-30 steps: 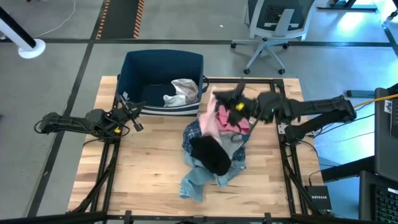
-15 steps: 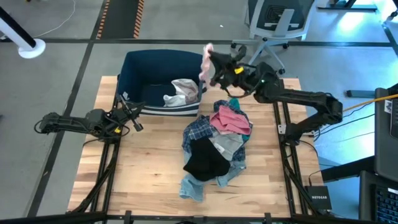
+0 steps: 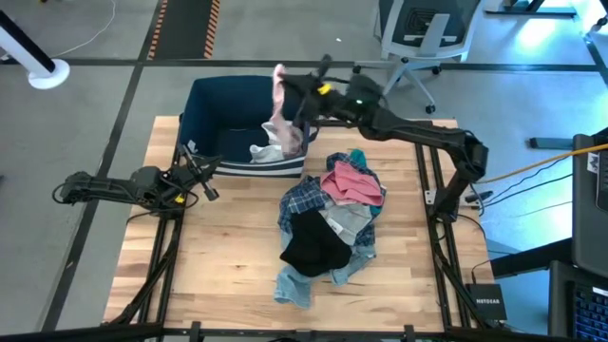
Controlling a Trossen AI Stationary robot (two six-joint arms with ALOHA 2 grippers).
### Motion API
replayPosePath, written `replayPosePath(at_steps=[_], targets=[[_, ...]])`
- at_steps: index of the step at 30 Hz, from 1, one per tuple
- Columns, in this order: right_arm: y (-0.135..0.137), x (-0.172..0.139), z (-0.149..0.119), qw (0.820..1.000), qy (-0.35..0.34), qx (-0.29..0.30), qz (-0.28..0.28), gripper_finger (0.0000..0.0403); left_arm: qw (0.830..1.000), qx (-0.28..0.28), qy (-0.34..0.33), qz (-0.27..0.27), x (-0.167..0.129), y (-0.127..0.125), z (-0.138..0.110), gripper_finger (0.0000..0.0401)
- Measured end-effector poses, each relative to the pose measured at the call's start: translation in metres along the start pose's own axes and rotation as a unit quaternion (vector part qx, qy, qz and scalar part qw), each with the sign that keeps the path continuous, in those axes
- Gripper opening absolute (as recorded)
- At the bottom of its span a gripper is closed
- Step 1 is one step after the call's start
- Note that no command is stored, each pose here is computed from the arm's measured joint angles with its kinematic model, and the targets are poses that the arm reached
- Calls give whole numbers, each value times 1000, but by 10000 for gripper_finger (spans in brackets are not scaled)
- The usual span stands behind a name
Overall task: Sort clothes
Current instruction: Put the pink sock into the blue laundry bin
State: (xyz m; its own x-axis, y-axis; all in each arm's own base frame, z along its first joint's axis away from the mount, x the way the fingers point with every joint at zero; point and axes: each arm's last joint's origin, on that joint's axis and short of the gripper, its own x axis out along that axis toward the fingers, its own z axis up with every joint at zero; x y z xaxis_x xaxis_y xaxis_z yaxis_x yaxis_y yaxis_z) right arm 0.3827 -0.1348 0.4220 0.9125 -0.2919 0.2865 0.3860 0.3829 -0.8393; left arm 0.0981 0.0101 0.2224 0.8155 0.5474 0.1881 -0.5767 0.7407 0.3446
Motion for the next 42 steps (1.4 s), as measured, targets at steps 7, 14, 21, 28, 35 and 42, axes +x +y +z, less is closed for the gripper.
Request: replayPosePath(at_steps=[7,14,21,28,35,42], targets=[[16,3,-13,991,114,-3,72,30,1000,0,0,0,0,0,0,1],[25,-12,-22,961,209,18,178,103,1000,0,0,0,0,0,0,1],[7,-25,-8,924,260,9,281,203,1000,0,0,0,0,0,0,1],[-19,-42,34,903,259,2,343,226,1000,0,0,0,0,0,0,1],[-20,-74,79,890,252,-23,380,227,1000,0,0,0,0,0,0,1],[-7,-116,104,873,260,-29,412,227,1000,0,0,0,0,0,0,1]])
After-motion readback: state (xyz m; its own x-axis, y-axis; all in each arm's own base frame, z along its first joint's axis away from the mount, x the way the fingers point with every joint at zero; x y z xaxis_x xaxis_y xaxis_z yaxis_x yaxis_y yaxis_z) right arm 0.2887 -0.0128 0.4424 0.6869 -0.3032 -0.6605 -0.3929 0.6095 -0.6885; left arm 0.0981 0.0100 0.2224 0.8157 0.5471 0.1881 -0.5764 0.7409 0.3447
